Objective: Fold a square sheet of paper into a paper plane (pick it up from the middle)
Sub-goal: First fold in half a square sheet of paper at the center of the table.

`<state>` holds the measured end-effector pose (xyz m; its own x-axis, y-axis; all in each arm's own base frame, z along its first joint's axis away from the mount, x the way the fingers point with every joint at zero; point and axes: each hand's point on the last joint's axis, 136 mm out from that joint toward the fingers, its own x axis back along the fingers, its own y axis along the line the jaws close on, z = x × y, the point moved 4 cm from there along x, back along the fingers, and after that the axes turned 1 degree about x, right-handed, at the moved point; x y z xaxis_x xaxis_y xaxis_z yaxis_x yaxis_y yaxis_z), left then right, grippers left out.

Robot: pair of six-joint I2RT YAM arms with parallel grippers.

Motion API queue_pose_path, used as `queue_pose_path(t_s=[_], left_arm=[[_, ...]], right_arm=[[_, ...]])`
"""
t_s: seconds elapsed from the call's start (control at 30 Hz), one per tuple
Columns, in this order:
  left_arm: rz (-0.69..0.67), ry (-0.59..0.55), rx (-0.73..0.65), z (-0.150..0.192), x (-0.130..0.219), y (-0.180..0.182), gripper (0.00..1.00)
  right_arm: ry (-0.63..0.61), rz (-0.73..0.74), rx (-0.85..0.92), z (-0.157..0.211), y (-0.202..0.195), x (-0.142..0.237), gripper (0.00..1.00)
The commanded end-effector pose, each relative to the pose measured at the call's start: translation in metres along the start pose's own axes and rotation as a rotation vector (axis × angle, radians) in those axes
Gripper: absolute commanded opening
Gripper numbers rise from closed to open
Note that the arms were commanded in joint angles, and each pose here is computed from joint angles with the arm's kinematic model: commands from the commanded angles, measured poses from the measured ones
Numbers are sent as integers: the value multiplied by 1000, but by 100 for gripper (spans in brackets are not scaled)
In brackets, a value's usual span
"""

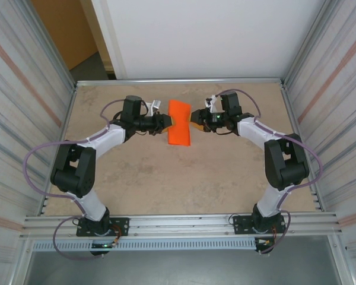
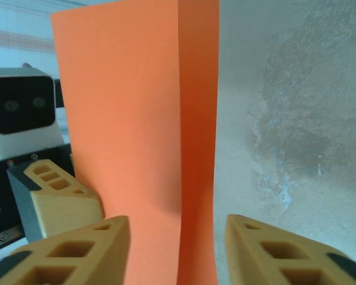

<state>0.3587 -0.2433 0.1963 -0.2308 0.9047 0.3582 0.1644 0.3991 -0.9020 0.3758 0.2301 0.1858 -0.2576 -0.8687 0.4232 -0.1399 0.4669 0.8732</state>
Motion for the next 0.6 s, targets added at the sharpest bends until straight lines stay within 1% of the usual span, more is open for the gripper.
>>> queue_pose_path(t_s=[0.0, 0.17, 0.43, 0.57], left_arm=[[12, 6, -6, -4, 0, -4, 20], [18, 8, -8, -4, 0, -5, 20], [20, 12, 1, -3, -2, -3, 20], [19, 12, 9, -3, -2, -2, 20]], right_arm=[[22, -58, 39, 3, 15, -1, 38], [53, -69, 22, 6, 15, -10, 38], [77, -166, 49, 8, 27, -9, 30], [86, -169, 60, 14, 28, -9, 29]])
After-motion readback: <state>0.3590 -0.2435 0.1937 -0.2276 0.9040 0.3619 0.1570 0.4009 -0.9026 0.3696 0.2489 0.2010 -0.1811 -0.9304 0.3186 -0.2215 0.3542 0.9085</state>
